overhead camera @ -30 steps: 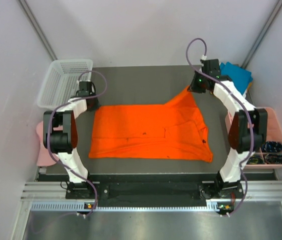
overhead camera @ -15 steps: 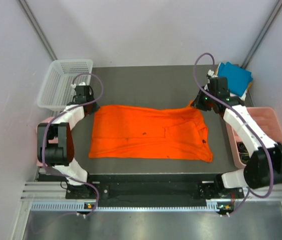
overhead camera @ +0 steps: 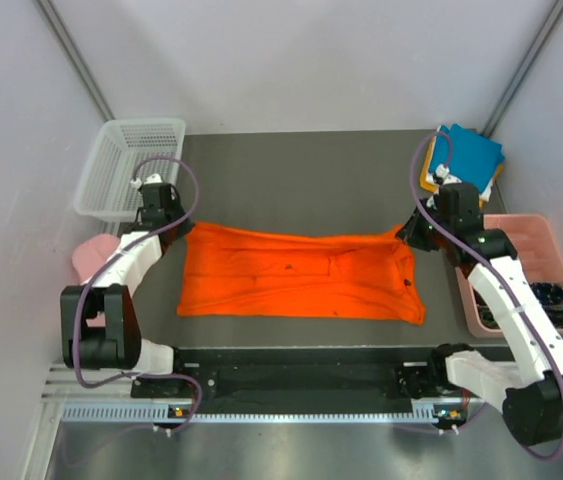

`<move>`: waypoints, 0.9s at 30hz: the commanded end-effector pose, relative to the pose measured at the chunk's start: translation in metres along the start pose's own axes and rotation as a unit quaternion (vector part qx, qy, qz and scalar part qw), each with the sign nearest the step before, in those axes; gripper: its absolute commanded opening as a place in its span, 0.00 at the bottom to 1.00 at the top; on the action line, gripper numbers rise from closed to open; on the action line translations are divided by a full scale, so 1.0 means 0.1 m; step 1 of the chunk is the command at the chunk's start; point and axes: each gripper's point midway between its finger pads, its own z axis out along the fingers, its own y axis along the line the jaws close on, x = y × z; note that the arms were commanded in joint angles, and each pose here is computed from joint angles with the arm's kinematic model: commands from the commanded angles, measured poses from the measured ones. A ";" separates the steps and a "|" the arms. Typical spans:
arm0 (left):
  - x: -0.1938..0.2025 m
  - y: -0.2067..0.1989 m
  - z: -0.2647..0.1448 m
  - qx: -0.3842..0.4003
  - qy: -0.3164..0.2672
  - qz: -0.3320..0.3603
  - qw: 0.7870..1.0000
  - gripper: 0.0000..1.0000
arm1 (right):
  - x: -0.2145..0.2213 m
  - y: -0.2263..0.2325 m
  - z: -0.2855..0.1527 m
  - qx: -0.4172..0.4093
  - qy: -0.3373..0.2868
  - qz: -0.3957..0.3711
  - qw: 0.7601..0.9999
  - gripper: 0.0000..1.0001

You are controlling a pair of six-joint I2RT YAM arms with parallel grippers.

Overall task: Fold and stack the t-shirts
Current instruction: Fold the other side of the tshirt into a rectangle

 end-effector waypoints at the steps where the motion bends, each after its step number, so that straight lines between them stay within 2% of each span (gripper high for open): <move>1: 0.03 0.05 -0.18 -0.002 -0.016 -0.013 1.000 0.00 | 0.13 -0.07 -0.18 0.010 -0.002 0.003 1.000 0.00; 5: 0.21 0.16 -0.26 -0.006 -0.009 -0.020 1.000 0.00 | 0.28 -0.14 -0.26 0.017 0.011 0.010 1.000 0.00; 27: 0.44 0.37 -0.70 -0.023 -0.022 -0.054 0.998 0.00 | 0.93 -0.32 -0.57 0.023 0.060 0.058 0.996 0.00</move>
